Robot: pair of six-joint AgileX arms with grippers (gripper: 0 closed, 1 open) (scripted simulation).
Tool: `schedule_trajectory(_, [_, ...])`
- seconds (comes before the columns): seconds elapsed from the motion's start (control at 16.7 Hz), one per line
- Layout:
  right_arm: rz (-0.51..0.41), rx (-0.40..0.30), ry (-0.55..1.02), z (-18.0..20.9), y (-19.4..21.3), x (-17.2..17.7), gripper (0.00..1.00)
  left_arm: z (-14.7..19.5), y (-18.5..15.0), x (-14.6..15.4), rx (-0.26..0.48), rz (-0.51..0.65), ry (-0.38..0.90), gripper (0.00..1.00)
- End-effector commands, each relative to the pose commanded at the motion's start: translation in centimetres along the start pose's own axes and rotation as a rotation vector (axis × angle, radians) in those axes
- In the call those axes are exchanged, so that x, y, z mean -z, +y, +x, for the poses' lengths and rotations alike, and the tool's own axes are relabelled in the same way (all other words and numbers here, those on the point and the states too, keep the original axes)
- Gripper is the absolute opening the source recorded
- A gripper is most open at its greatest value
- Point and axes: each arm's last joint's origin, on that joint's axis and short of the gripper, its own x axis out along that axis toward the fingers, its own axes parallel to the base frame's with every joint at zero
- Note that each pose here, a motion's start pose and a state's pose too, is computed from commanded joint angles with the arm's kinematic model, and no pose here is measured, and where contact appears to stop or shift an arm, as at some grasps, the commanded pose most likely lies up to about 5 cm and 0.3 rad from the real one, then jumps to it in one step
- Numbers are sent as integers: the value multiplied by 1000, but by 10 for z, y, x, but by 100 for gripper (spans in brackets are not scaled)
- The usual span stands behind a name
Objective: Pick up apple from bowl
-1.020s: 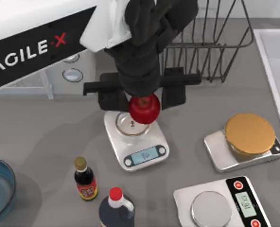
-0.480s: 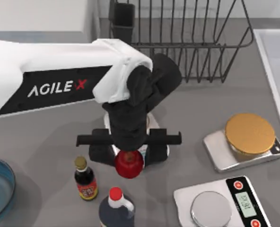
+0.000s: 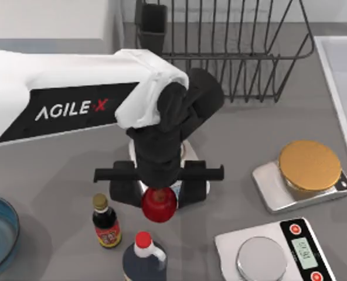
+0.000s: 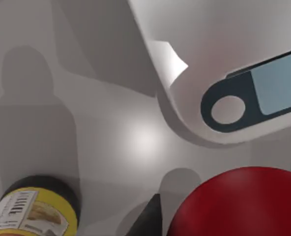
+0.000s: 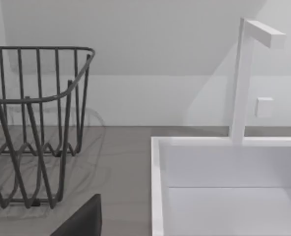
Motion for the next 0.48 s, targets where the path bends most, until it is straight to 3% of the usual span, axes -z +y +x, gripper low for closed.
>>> schedule_trajectory(0.48, [0, 0, 0, 0, 0, 0, 100, 0, 0, 0, 0, 0, 0, 90])
